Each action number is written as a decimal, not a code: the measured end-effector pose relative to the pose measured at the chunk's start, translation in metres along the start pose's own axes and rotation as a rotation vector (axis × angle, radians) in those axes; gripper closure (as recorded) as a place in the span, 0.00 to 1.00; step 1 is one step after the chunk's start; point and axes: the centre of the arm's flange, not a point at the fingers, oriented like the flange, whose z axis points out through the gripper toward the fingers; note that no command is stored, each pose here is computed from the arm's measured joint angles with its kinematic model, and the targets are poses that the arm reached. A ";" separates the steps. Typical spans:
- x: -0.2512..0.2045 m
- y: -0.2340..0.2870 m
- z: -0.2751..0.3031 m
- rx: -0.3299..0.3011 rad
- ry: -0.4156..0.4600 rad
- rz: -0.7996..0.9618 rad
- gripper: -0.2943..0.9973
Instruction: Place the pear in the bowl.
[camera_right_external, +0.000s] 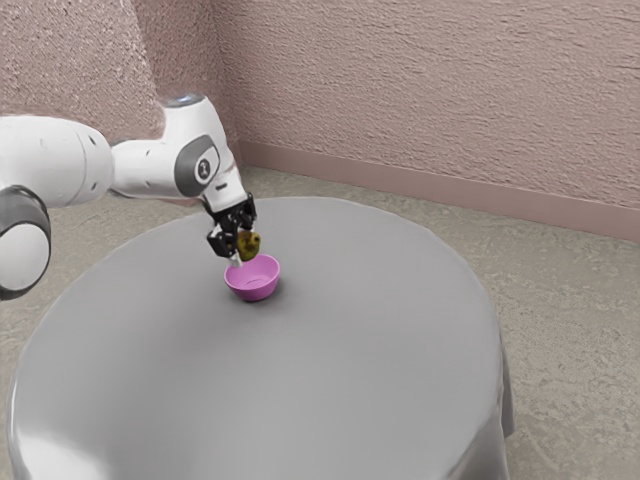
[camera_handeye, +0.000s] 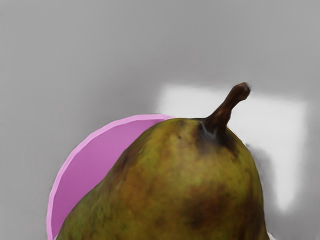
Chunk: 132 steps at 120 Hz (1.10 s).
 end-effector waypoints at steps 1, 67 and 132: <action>0.000 -0.001 0.001 0.000 0.000 0.000 0.48; 0.013 -0.002 -0.009 -0.004 0.013 -0.001 0.27; 0.069 0.119 -0.283 -0.058 -0.067 -0.162 0.23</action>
